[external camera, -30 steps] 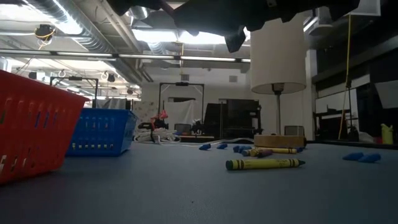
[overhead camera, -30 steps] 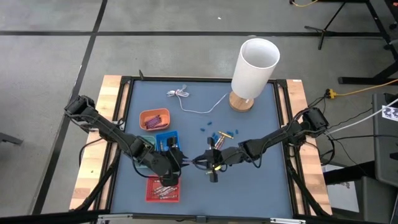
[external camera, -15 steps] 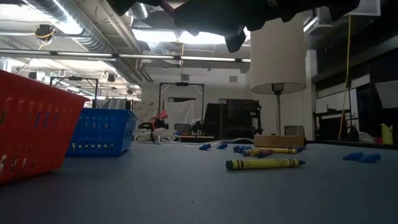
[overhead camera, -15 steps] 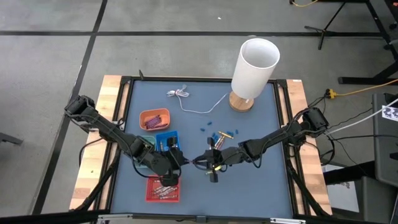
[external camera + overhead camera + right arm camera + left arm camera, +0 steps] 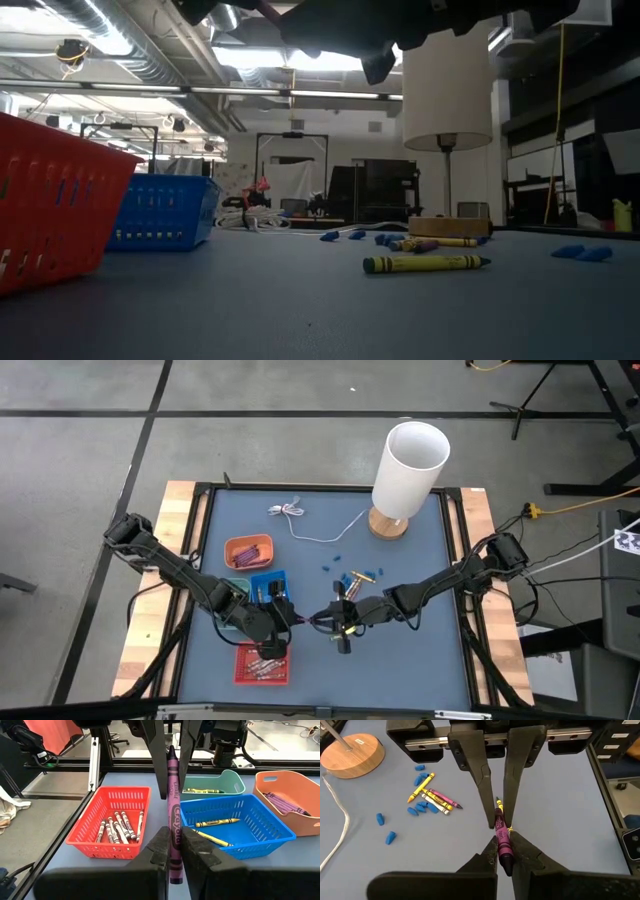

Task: Sort crayons
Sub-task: Put the violet crayon into the orange bin, then put the green crayon into the blue green bin

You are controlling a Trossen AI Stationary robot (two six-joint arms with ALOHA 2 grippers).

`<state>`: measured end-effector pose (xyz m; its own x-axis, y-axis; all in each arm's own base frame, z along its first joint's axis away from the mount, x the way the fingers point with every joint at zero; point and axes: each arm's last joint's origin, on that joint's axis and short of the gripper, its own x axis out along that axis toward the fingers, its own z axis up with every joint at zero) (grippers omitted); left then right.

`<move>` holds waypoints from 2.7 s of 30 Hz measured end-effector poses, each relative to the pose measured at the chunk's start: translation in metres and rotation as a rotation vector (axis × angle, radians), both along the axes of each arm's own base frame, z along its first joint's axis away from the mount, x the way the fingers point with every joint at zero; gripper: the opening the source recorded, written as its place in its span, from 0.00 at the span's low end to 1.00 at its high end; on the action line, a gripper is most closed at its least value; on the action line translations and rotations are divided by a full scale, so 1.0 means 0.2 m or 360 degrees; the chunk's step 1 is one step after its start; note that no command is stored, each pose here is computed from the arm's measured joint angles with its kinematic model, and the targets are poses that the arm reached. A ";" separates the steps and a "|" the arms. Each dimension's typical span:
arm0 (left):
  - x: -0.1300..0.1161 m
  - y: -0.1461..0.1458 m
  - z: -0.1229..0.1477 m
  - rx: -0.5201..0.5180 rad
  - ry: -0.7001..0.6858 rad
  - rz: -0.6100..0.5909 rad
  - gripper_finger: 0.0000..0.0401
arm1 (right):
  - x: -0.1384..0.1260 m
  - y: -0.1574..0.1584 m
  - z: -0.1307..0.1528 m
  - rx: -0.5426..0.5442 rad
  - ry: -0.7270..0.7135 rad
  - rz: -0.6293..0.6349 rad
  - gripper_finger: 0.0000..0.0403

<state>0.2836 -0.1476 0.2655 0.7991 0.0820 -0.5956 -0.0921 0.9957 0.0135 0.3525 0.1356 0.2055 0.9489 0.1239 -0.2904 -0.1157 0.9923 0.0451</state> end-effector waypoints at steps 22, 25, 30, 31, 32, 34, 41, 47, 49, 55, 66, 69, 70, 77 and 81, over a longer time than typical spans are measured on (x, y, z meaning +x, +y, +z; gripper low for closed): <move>-0.32 0.33 0.08 0.0136 0.0576 0.0488 0.02 | -0.05 -0.02 -0.12 -0.0143 0.0412 0.0040 0.33; -0.37 0.42 0.06 0.0233 0.0788 0.0680 0.02 | -0.06 -0.02 -0.13 -0.0157 0.0449 0.0040 0.33; -0.37 0.55 0.06 0.0336 0.0850 0.0851 0.02 | -0.06 -0.02 -0.13 -0.0156 0.0447 0.0040 0.33; -0.36 0.58 0.06 0.0345 0.0857 0.0874 0.02 | -0.06 -0.02 -0.13 -0.0156 0.0447 0.0040 0.33; -0.36 0.60 0.06 0.0347 0.0871 0.0891 0.02 | -0.06 -0.02 -0.13 -0.0156 0.0447 0.0040 0.33; -0.35 0.64 0.05 0.0322 0.0901 0.0937 0.02 | -0.06 -0.02 -0.13 -0.0157 0.0448 0.0040 0.33; -0.31 0.74 0.02 0.0209 0.0955 0.1106 0.02 | -0.07 -0.02 -0.14 -0.0184 0.0516 0.0041 0.33; -0.27 0.79 -0.03 0.0088 0.1064 0.1122 0.02 | -0.07 -0.02 -0.15 -0.0187 0.0525 0.0041 0.33; -0.26 0.80 -0.05 0.0049 0.1108 0.1126 0.03 | -0.07 -0.03 -0.15 -0.0188 0.0525 0.0040 0.33; -0.23 0.83 -0.10 0.0011 0.1199 0.1149 0.10 | -0.08 -0.03 -0.15 -0.0193 0.0540 0.0041 0.33; -0.22 0.84 -0.12 0.0012 0.1219 0.1162 0.28 | -0.10 -0.03 -0.19 -0.0226 0.0684 0.0076 0.33; -0.21 0.83 -0.12 0.0004 0.1187 0.1154 0.29 | -0.12 -0.03 -0.21 -0.0199 0.0797 0.0178 0.33; -0.21 0.83 -0.12 -0.0001 0.1167 0.1149 0.29 | -0.13 -0.03 -0.21 -0.0189 0.0829 0.0206 0.33; -0.15 0.80 -0.11 -0.0037 0.0995 0.1084 0.29 | -0.17 -0.04 -0.24 -0.0177 0.0992 0.0242 0.33; -0.13 0.79 -0.11 -0.0050 0.0938 0.1059 0.29 | -0.18 -0.04 -0.25 -0.0154 0.1047 0.0262 0.33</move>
<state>0.2575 0.0099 0.2437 0.1548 0.3968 -0.9048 -0.6385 0.7390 0.2149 0.3168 0.1283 0.1552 0.5421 0.1961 -0.8171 -0.2444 0.9671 0.0699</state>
